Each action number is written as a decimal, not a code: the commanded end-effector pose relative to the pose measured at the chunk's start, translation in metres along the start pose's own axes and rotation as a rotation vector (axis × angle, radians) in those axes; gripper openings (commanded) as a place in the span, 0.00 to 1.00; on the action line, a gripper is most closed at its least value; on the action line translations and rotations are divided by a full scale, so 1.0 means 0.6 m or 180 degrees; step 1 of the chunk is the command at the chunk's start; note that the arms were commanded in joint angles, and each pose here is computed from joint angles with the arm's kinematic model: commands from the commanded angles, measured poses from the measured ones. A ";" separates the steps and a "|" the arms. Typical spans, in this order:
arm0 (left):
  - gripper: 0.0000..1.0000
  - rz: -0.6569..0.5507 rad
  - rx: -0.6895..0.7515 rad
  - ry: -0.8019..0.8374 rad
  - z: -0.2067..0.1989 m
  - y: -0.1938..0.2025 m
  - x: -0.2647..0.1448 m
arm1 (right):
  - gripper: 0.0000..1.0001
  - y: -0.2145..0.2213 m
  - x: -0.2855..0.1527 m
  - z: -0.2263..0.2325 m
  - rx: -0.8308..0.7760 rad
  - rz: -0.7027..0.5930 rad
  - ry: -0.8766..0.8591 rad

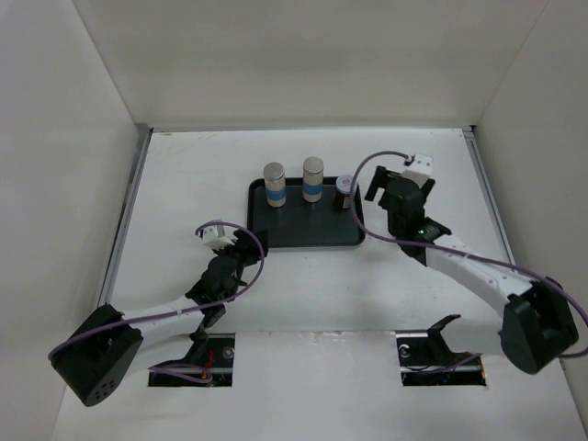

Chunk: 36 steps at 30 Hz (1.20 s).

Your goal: Organize the condiment bottles

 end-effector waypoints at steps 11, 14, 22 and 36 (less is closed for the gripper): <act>0.58 -0.0270 -0.0174 0.0253 -0.037 -0.039 0.004 | 1.00 0.082 0.004 -0.142 0.0092 0.0399 0.0950; 0.58 -0.0324 -0.0214 0.0232 -0.030 -0.046 0.000 | 0.90 0.083 0.021 -0.142 0.0215 0.0409 0.0867; 0.58 -0.0315 -0.0203 0.0168 -0.024 -0.045 0.003 | 0.56 0.022 -0.010 -0.103 0.0192 0.0006 0.0564; 0.58 -0.0267 -0.0179 0.0107 -0.020 -0.038 0.012 | 0.56 0.062 -0.058 0.167 0.0159 0.0368 -0.0919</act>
Point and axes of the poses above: each gripper's point midway between its finger pads, its own x axis out along the fingers, its own z axis along the line the jaws close on, y = z × x, the point moved 6 cm from there along -x, back along the fingers, and after that the axes turned 10 degrees about x, right-handed, at the moved point
